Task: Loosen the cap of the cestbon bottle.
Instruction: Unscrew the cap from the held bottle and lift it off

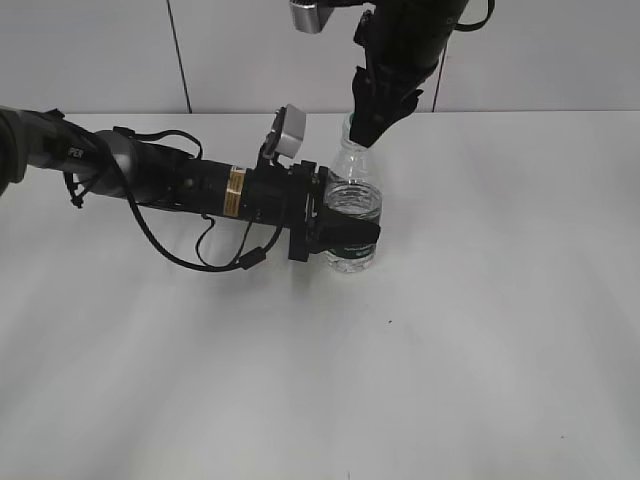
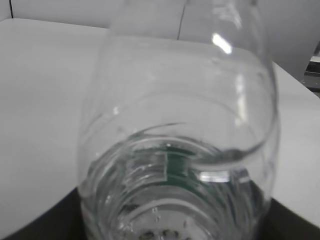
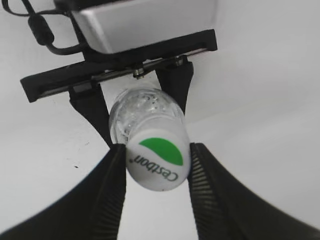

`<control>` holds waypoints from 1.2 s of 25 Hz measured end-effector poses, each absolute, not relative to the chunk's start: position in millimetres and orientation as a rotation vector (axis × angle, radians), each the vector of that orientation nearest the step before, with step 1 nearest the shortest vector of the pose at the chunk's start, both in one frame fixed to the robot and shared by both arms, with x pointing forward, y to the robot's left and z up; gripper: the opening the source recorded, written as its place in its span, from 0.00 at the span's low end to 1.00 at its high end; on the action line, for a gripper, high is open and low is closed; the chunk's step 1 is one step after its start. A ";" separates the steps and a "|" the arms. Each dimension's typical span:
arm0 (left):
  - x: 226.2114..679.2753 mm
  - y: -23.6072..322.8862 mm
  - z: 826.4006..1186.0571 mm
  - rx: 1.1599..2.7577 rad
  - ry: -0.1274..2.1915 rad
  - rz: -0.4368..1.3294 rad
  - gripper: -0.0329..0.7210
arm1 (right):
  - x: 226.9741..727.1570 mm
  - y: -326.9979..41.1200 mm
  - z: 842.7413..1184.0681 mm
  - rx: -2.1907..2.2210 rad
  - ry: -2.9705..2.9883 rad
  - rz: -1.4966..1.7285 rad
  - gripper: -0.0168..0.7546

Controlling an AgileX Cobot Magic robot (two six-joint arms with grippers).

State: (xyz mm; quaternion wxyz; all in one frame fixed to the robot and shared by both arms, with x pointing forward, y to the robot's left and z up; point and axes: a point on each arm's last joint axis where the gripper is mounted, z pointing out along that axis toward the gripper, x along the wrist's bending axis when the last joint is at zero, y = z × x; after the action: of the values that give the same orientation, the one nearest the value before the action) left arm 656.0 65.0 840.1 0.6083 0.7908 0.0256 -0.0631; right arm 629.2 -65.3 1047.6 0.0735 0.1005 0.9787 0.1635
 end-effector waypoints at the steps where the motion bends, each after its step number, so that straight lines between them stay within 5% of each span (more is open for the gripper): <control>1: 656.0 65.0 840.2 1.827 0.059 -0.146 0.58 | 629.2 -65.3 1047.6 0.260 2.938 0.486 0.41; 21: 656.0 65.0 840.6 1.828 0.060 -0.148 0.58 | 622.4 -70.4 1070.6 -0.072 2.866 0.463 0.40; 30: 656.1 65.0 840.6 1.828 0.061 -0.146 0.58 | 624.8 -80.2 1082.9 0.409 2.849 0.538 0.40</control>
State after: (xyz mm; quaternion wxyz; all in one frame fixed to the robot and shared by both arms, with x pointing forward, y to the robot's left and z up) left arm 656.1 65.0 840.6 0.6077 0.7912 0.0264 -0.0633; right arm 624.8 -80.2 1082.9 0.1068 0.1390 0.9674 0.1826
